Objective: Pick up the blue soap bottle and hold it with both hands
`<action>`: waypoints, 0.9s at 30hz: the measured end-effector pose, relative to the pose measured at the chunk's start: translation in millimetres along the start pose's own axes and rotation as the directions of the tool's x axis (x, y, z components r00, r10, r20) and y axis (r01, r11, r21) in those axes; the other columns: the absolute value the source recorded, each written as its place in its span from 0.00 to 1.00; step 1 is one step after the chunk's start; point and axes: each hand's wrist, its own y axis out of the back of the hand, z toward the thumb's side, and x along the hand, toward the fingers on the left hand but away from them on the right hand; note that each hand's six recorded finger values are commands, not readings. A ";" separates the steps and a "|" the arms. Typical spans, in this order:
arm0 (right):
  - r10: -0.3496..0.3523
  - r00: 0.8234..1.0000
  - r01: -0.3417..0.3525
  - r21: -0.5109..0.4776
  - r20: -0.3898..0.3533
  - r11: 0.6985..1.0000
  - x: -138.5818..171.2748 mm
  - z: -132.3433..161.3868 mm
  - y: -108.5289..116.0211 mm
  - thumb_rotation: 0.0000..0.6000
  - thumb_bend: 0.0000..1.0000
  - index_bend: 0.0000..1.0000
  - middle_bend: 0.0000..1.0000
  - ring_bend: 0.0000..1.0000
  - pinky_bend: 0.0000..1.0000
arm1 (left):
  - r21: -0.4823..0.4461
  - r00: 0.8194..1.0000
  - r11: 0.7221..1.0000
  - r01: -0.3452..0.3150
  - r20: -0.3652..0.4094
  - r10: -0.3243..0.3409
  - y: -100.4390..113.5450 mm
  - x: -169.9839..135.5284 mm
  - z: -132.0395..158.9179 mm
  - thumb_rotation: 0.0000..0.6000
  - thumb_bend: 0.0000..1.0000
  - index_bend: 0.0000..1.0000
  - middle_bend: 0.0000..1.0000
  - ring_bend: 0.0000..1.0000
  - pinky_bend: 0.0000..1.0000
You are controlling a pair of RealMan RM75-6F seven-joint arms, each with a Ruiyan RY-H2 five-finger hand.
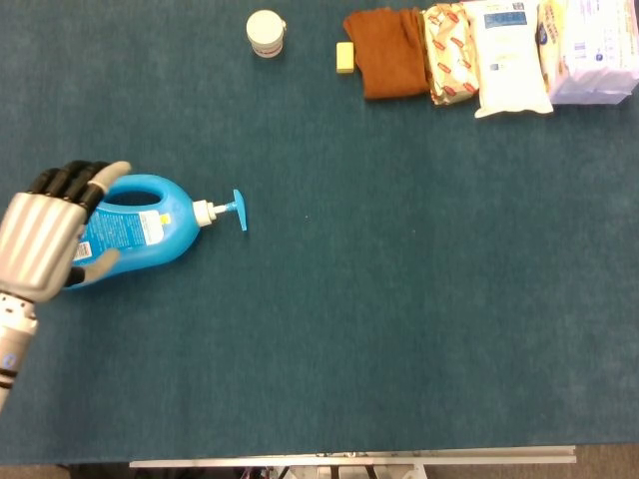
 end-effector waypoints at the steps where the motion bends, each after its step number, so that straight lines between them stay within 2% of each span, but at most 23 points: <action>1: -0.003 1.000 0.003 -0.001 -0.002 1.000 -0.9 1.2 1.2 1.00 0.24 0.30 0.43 0.38 0.32 | 0.000 1.000 1.000 0.009 0.009 -0.009 -0.8 2.8 3.5 1.00 0.20 0.15 0.20 0.18 0.24; 10: -0.006 1.000 0.006 0.011 -0.004 1.000 -0.5 5.7 4.8 1.00 0.24 0.30 0.42 0.38 0.32 | -0.005 0.993 0.997 0.080 0.093 -0.079 -14.3 33.5 46.9 1.00 0.20 0.15 0.19 0.18 0.23; 18: 0.009 1.000 -0.009 0.001 0.003 1.000 6.4 1.8 -1.0 1.00 0.24 0.30 0.42 0.38 0.32 | 0.056 0.981 0.988 0.144 0.120 -0.150 -37.1 58.9 73.2 1.00 0.20 0.15 0.18 0.17 0.23; 20: 0.014 1.000 -0.014 -0.002 0.007 1.000 8.0 -0.3 -2.6 1.00 0.24 0.30 0.42 0.38 0.32 | 0.073 0.979 0.984 0.164 0.113 -0.172 -44.6 65.3 77.1 1.00 0.20 0.15 0.16 0.15 0.19; 23: 0.017 1.000 -0.017 -0.010 0.017 1.000 9.8 -4.2 -3.8 1.00 0.24 0.30 0.42 0.38 0.32 | 0.095 0.974 0.977 0.192 0.102 -0.202 -54.7 73.9 82.4 1.00 0.20 0.15 0.11 0.07 0.09; 27: 0.013 0.999 -0.012 -0.015 0.036 1.000 12.9 -11.9 -3.4 1.00 0.24 0.30 0.42 0.38 0.32 | 0.123 0.971 0.970 0.209 0.090 -0.221 -65.9 84.7 90.8 1.00 0.20 0.15 0.09 0.03 0.06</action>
